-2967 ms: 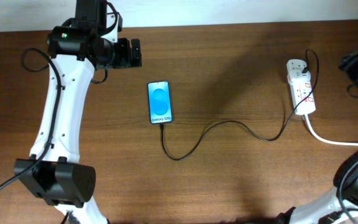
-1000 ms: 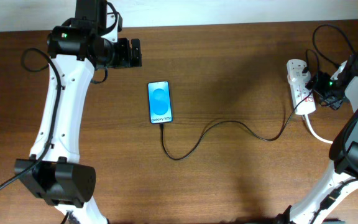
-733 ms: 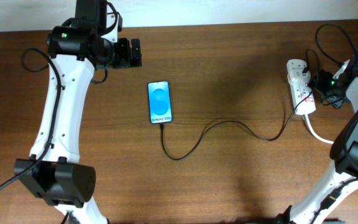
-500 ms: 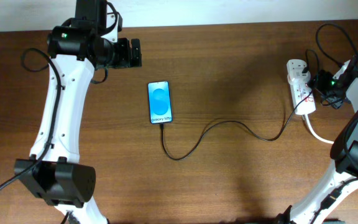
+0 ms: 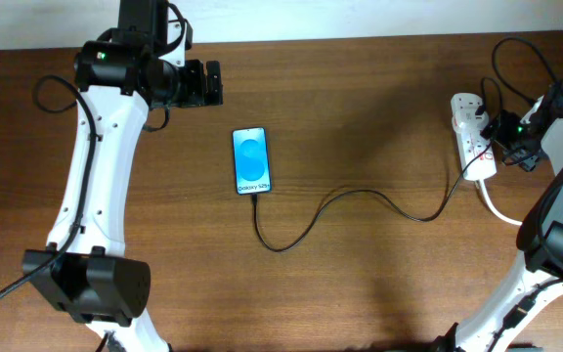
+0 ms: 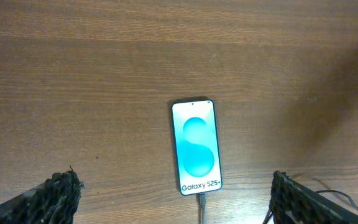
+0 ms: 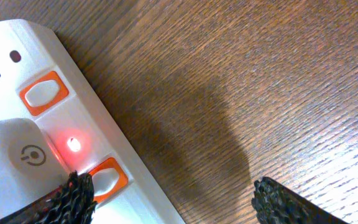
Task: Plug charger to phone and switch on socket
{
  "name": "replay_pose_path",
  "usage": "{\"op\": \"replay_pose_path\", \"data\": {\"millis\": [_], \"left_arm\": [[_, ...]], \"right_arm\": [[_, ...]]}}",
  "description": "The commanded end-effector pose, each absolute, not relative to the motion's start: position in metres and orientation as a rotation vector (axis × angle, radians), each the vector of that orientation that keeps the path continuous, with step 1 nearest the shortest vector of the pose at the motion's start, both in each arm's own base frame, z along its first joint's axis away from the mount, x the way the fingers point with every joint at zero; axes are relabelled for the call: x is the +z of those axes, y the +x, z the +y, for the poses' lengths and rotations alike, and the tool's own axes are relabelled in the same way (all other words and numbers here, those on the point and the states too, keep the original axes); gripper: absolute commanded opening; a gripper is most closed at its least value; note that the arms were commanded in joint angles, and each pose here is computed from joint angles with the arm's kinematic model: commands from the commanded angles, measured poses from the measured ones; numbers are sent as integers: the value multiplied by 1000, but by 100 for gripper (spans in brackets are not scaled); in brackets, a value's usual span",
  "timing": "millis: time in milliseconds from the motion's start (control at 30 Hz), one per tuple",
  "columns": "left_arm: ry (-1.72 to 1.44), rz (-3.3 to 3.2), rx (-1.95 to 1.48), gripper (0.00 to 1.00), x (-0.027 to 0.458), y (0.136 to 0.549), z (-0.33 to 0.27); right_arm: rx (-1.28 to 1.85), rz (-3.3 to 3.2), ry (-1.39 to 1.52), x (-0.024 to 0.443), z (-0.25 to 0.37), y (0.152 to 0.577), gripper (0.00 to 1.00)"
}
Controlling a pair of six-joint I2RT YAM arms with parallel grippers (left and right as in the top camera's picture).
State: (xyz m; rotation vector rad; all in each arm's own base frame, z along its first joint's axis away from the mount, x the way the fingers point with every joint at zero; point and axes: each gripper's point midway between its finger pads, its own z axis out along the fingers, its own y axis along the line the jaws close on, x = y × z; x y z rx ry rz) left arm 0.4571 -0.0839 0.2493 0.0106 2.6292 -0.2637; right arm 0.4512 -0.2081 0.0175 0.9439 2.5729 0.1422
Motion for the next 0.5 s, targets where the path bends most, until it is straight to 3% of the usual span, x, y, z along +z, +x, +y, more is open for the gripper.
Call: {"op": "replay_pose_path", "data": {"millis": [0, 100, 167, 300, 467], "left_arm": [[5, 2616, -257, 99, 254, 457, -80], [5, 2616, -257, 99, 254, 457, -80], [5, 2616, -257, 99, 254, 457, -80], [5, 2616, -257, 100, 254, 457, -80], [5, 2616, -257, 100, 254, 457, -80]], "right_arm": [[85, 2673, 943, -11, -195, 441, 85], [37, 2518, 1135, 62, -256, 439, 91], [70, 2377, 1098, 179, -279, 435, 94], [285, 2286, 553, 331, -182, 437, 94], [362, 2308, 180, 395, -48, 388, 95]]}}
